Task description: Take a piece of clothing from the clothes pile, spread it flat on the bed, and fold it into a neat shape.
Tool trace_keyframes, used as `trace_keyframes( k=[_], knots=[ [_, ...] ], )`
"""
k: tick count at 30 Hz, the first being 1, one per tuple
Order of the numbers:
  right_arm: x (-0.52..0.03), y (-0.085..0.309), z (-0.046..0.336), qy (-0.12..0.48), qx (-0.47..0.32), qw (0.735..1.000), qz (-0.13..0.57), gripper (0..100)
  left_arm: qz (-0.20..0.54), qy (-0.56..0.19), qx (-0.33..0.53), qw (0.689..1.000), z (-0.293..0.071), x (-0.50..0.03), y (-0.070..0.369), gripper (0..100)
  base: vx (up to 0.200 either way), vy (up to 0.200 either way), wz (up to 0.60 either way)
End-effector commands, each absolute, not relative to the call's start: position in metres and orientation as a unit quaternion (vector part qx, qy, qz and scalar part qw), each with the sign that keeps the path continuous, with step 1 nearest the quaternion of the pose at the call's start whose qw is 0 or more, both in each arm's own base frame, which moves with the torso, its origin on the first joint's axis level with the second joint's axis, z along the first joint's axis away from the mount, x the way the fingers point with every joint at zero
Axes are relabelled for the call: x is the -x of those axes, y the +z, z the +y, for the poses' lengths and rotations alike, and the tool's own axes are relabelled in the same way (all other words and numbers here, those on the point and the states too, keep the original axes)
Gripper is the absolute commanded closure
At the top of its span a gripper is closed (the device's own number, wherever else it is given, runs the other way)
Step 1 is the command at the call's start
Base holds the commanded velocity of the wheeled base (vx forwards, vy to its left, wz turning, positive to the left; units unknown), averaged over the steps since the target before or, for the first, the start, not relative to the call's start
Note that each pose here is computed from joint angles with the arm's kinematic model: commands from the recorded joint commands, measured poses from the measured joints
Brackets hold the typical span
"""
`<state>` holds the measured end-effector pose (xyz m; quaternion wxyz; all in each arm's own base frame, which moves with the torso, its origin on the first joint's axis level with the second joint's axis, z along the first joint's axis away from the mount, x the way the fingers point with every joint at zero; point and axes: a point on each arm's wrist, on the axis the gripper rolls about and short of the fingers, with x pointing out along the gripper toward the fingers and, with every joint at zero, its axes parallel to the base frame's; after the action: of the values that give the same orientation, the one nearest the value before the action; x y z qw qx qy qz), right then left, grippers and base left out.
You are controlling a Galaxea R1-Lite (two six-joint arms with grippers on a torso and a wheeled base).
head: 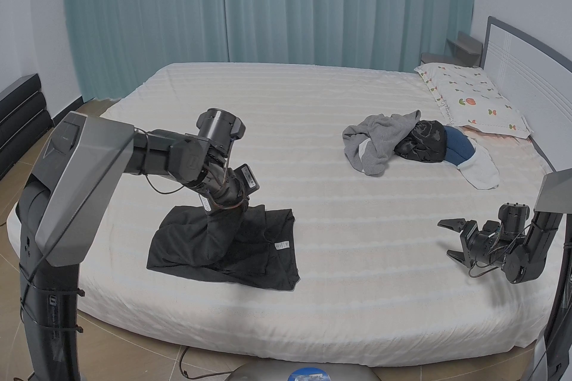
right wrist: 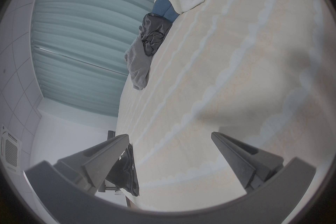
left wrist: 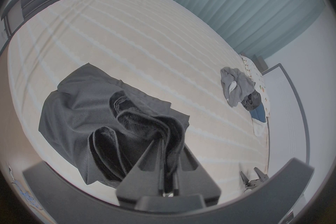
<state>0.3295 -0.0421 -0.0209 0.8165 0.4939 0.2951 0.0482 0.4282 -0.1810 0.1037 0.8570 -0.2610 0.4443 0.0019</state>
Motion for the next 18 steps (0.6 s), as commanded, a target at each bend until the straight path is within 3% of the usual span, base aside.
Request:
trace_keyframes(
  k=[1, 12, 13, 18],
  knots=[
    [-0.330, -0.021, -0.042, 0.048, -0.494, 0.816, 0.295, 0, 0.454, 0.010, 0.241, 0.858, -0.200, -0.434, 0.080, 100, 0.000, 0.000, 0.00],
    [-0.330, -0.022, -0.042, 0.048, -0.494, 0.816, 0.296, 0, 0.475, 0.013, 0.208, 0.855, -0.232, -0.433, 0.070, 100, 0.000, 0.000, 0.00],
    [-0.330, -0.022, -0.042, 0.048, -0.494, 0.816, 0.296, 0, 0.476, 0.012, 0.206, 0.855, -0.234, -0.432, 0.070, 0, 0.000, 0.000, 0.00],
    [-0.330, -0.022, -0.042, 0.048, -0.494, 0.816, 0.296, 0, 0.481, 0.008, 0.203, 0.853, -0.239, -0.428, 0.068, 0, 0.000, 0.000, 0.00]
  ],
)
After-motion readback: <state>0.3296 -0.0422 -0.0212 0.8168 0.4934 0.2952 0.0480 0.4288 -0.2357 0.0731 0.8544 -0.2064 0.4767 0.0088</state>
